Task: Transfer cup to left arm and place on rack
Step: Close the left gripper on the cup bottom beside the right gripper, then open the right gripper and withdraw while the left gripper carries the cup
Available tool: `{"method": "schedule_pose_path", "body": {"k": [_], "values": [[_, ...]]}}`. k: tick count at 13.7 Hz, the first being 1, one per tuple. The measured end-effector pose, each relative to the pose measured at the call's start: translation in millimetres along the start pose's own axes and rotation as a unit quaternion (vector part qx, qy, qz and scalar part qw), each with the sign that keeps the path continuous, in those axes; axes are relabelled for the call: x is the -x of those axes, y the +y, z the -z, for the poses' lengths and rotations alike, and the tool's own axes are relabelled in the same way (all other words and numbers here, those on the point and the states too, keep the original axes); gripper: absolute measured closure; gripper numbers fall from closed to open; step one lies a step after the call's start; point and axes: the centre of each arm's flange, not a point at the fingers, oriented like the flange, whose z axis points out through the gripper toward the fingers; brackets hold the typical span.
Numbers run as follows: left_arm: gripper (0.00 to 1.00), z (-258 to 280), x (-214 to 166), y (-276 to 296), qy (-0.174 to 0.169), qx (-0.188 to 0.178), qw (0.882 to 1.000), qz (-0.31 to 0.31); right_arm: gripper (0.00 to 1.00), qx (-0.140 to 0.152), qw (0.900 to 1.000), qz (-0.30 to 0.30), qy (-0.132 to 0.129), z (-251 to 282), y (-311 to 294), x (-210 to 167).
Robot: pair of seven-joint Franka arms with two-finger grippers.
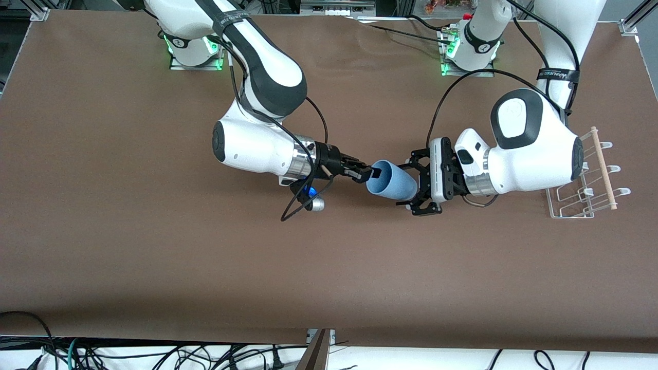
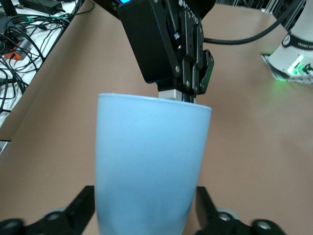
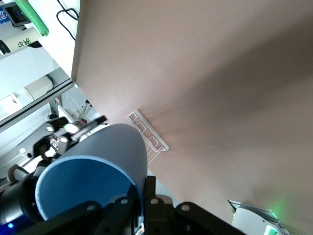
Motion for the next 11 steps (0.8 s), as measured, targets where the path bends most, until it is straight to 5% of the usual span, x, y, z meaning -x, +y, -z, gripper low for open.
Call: {"method": "schedule_pose_path", "body": {"k": [6, 11], "values": [[0.25, -0.8, 1.0, -0.2, 0.001, -0.001, 1.000, -0.001, 0.93, 0.000, 1.000, -0.004, 0.000, 0.4, 0.4, -1.3], [0.25, 6.0, 5.8, 1.5, -0.001, 0.014, 1.000, 0.001, 0.47, -0.007, 1.000, -0.003, 0.005, 13.1, -5.5, -7.6]]}}
